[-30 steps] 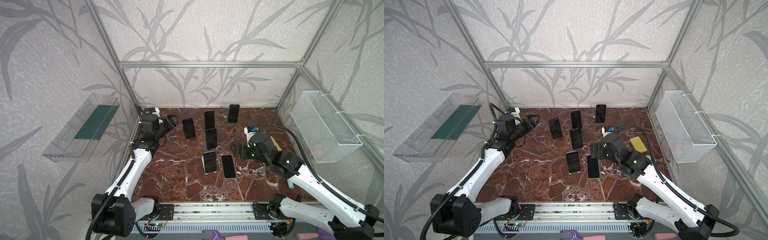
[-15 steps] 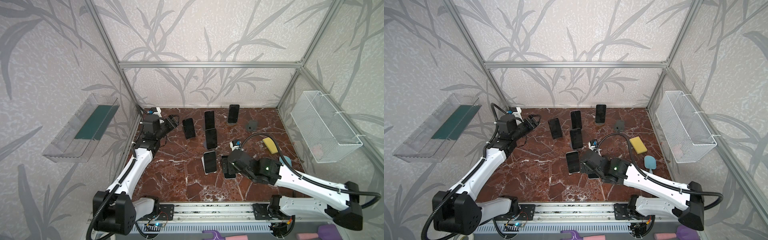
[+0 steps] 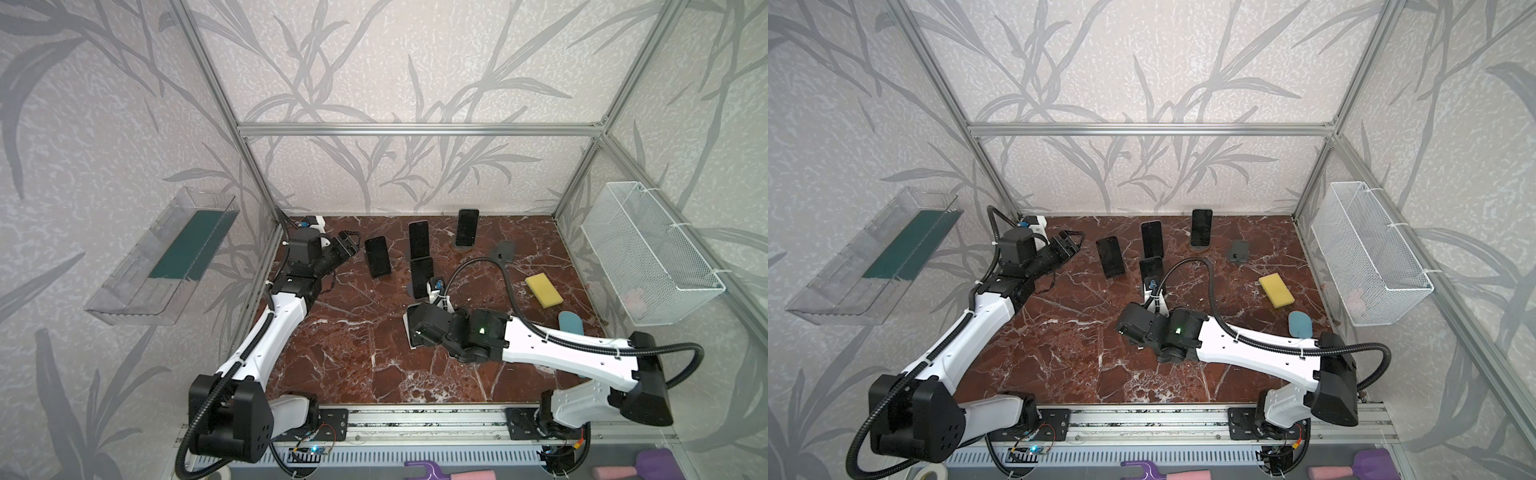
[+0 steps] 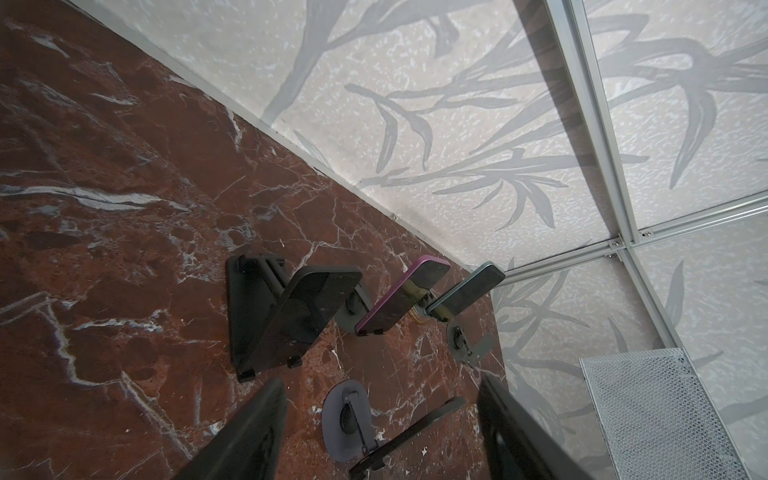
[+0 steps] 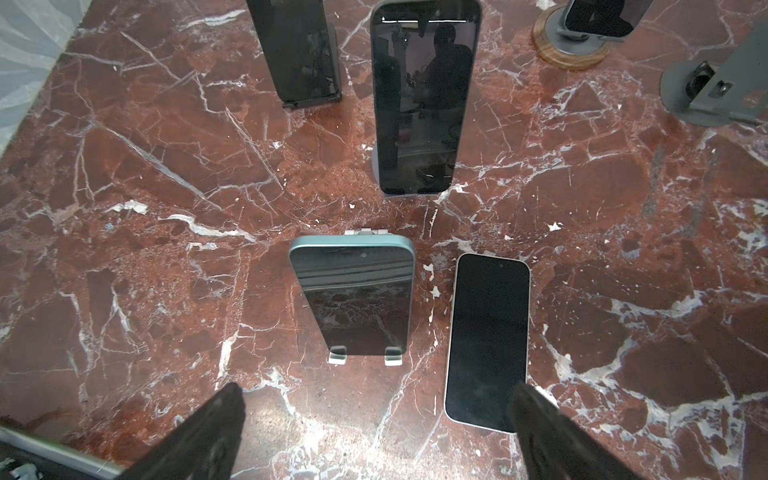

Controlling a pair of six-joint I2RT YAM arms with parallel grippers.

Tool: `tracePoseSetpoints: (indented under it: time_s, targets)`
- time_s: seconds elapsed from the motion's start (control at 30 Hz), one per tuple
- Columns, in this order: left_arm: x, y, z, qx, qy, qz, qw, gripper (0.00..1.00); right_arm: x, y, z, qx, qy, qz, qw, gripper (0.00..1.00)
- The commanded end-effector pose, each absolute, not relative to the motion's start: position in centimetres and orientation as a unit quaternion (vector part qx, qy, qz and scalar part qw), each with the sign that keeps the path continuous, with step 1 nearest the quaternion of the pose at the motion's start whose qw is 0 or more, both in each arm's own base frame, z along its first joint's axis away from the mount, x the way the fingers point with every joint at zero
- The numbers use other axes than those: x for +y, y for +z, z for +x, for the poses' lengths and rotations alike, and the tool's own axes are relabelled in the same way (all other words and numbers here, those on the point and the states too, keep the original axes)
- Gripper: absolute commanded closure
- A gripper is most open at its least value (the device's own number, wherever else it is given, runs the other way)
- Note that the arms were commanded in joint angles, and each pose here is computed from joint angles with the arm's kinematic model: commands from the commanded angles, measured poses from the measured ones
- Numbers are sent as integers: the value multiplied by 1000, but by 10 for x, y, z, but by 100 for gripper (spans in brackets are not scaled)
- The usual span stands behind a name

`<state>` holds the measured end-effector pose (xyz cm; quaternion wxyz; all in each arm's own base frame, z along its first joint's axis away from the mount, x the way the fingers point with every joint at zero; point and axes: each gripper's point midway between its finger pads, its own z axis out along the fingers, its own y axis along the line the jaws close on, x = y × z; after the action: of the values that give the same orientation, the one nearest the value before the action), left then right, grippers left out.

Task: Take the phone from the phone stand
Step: 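Bring the right gripper over the teal-framed phone on the white stand, then lower and close the right gripper on the teal phone's top edge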

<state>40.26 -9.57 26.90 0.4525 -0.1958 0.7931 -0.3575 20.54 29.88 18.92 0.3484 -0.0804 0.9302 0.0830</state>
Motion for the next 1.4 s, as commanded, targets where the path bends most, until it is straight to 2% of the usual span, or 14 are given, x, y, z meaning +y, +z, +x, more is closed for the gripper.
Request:
tracePoseSetpoints:
  time_s: [0.0,0.37,0.63,0.83,1.37]
  targets:
    - [-102,296,398,769,-395,-190,466,27,308,194,215,922,74,-80,371,1]
    - [-106,296,398,772,-392,-180,466,27,329,177,237,927,101,-87,350,1]
    - [-107,291,400,775,-393,-182,460,27,319,167,251,928,92,-66,354,1]
    - [-104,286,401,780,-385,-190,455,27,331,156,254,929,106,-77,346,1]
    - [-108,284,403,776,-401,-193,447,27,321,143,260,932,77,-70,347,1]
